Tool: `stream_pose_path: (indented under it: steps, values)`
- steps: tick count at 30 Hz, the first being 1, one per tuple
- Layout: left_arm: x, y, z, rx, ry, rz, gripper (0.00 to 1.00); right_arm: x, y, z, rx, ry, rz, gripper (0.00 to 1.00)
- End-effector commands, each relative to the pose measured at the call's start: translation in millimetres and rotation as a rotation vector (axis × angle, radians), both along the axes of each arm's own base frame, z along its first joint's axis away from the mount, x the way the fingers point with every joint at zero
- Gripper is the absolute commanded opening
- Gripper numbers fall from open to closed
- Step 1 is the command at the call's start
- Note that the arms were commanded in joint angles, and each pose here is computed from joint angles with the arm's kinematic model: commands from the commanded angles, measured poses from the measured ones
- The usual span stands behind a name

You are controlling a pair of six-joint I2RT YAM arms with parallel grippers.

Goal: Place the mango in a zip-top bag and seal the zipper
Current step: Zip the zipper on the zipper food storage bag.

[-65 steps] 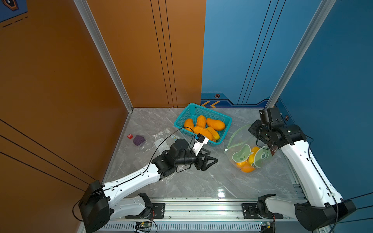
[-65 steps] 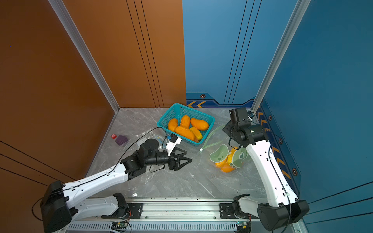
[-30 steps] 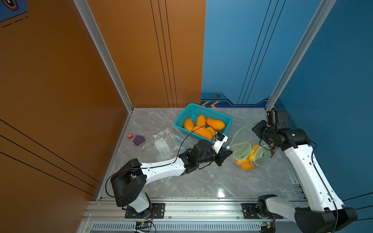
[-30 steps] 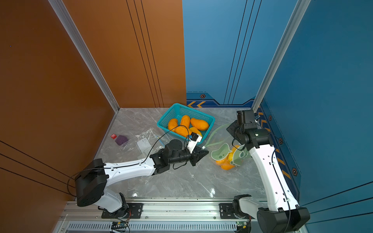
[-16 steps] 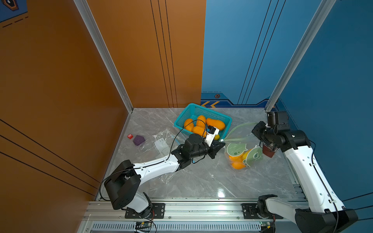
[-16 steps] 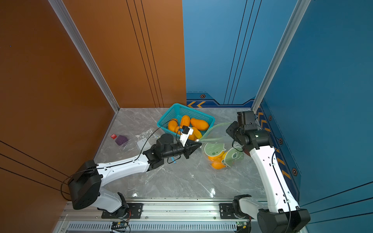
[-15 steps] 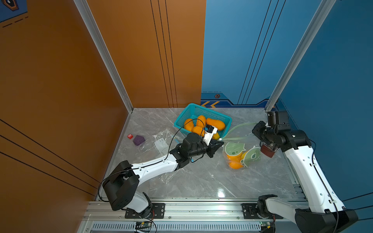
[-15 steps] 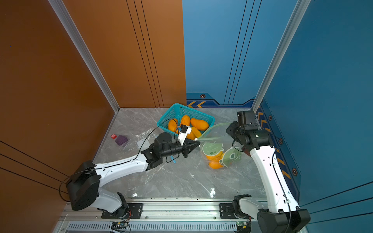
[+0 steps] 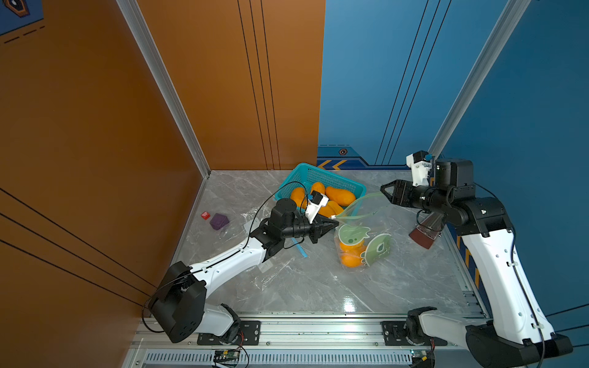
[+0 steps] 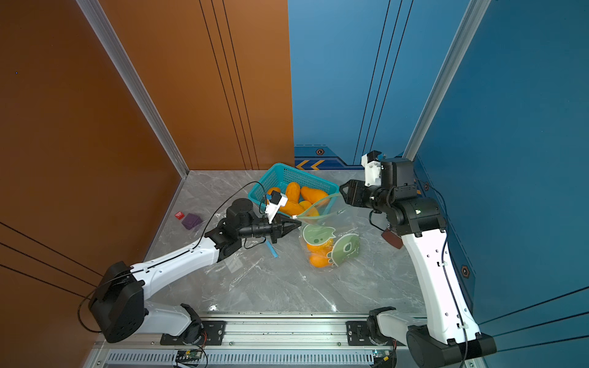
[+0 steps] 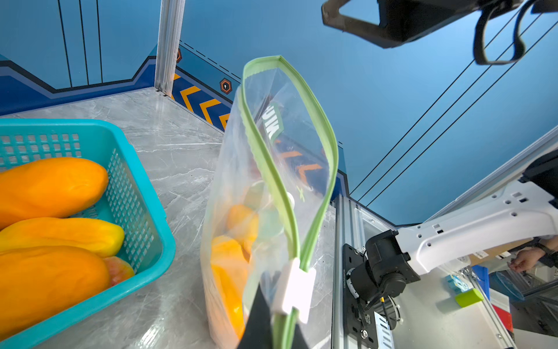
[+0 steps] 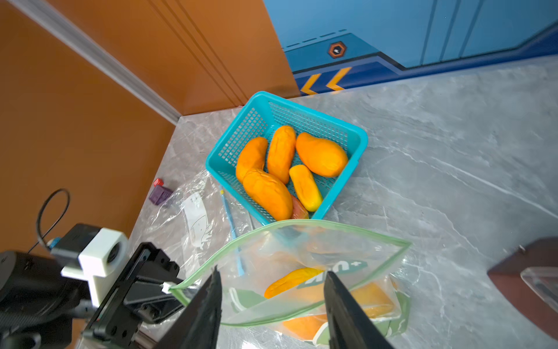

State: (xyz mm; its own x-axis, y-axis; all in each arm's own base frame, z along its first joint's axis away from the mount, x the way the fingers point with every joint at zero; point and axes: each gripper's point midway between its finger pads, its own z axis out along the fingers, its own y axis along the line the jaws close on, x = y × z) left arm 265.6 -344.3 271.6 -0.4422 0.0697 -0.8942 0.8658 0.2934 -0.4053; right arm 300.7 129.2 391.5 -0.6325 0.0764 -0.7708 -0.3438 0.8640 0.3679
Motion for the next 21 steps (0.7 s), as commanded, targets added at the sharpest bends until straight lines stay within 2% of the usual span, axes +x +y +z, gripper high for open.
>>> stream_pose_path:
  steps: [1, 7, 9, 15, 21]
  values:
    - [-12, 8, 15, 0.068, -0.086, -0.037, 0.00, -16, 37, 10, -0.129, -0.148, 0.288, 0.59]
    - [-16, 13, 14, 0.119, -0.134, -0.055, 0.00, -34, 95, -5, -0.291, -0.312, 0.636, 0.60]
    - [-15, 13, 29, 0.113, -0.176, -0.061, 0.00, -38, 111, -11, -0.309, -0.339, 0.725, 0.58]
    - [-21, 14, 36, 0.148, -0.218, -0.112, 0.00, -43, 141, -22, -0.275, -0.380, 0.904, 0.54]
    - [-18, 19, 41, 0.141, -0.227, -0.110, 0.00, -46, 152, -35, -0.218, -0.356, 0.995, 0.50]
